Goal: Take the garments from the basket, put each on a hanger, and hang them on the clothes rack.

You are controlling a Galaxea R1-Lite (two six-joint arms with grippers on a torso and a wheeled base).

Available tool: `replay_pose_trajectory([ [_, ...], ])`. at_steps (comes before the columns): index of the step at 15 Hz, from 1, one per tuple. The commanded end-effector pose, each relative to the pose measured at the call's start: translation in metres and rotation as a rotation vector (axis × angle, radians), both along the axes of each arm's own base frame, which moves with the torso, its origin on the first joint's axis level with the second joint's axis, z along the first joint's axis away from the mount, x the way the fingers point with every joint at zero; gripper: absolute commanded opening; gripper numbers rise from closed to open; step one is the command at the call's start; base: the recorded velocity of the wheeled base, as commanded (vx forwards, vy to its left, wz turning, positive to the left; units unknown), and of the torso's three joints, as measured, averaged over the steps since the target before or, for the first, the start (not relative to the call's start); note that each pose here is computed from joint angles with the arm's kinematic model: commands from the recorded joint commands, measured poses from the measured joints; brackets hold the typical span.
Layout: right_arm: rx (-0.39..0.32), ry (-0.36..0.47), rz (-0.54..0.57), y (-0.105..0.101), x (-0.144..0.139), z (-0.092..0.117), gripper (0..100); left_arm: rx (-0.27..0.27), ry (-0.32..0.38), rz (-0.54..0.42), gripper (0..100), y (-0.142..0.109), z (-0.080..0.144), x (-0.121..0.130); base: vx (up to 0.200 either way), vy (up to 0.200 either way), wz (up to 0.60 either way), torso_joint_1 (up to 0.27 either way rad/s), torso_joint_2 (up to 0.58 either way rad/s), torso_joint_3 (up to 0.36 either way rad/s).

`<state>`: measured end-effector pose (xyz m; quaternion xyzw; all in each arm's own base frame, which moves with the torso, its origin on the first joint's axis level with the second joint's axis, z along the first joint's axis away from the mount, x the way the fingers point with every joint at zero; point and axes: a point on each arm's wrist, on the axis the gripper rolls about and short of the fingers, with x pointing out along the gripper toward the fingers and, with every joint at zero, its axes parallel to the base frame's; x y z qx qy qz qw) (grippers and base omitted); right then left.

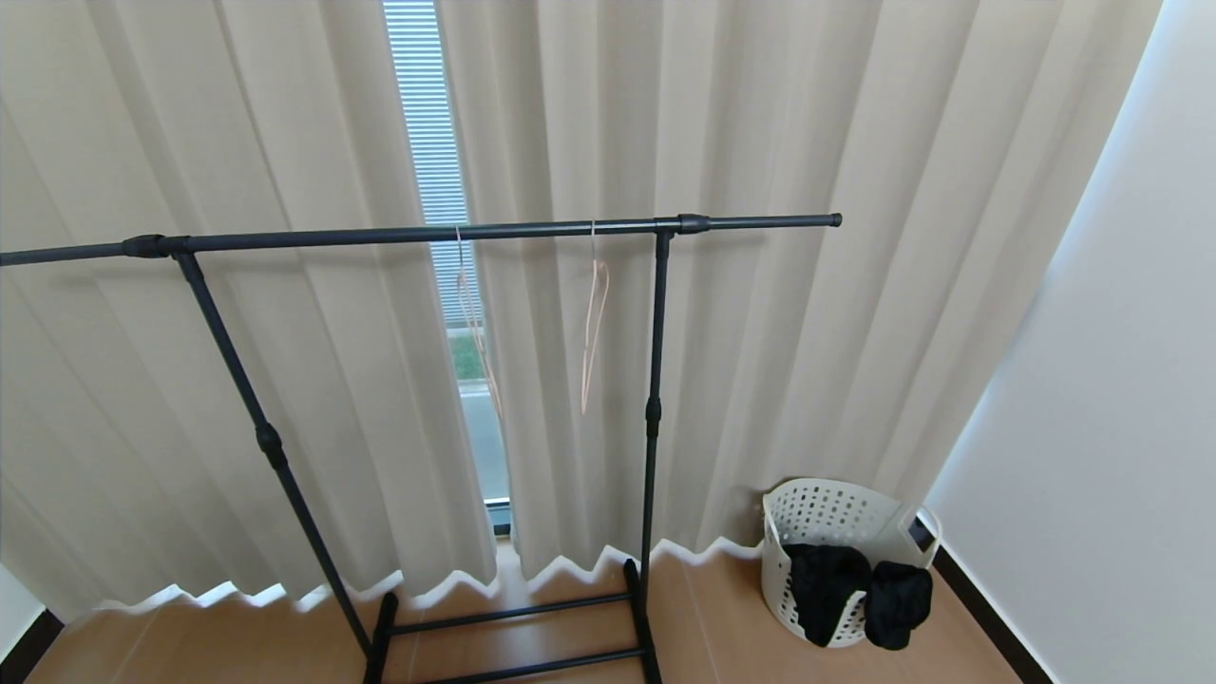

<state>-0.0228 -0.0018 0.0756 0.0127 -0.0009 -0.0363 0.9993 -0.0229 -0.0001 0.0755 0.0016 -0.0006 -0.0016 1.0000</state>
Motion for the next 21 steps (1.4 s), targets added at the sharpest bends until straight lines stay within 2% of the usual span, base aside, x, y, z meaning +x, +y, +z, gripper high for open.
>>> replay_pose_trajectory([
  [1, 0.001, -0.001, 0.000, 0.0000, 0.0000, 0.0000, 100, 0.000, 0.001, 0.000, 100, 0.0000, 0.0000, 0.0001, 0.000, 0.000, 0.00, 0.000, 0.00, 0.000],
  [9, 0.001, -0.001, 0.000, 0.0000, 0.0000, 0.0000, 100, 0.000, 0.001, -0.001, 100, 0.0000, 0.0000, 0.0001, 0.000, 0.000, 0.00, 0.000, 0.00, 0.000],
  [21, 0.001, -0.001, 0.000, 0.0000, 0.0000, 0.0000, 100, 0.001, 0.003, -0.003, 100, -0.0001, -0.0001, 0.0001, 0.000, 0.000, 0.00, -0.154, 0.35, 0.200],
])
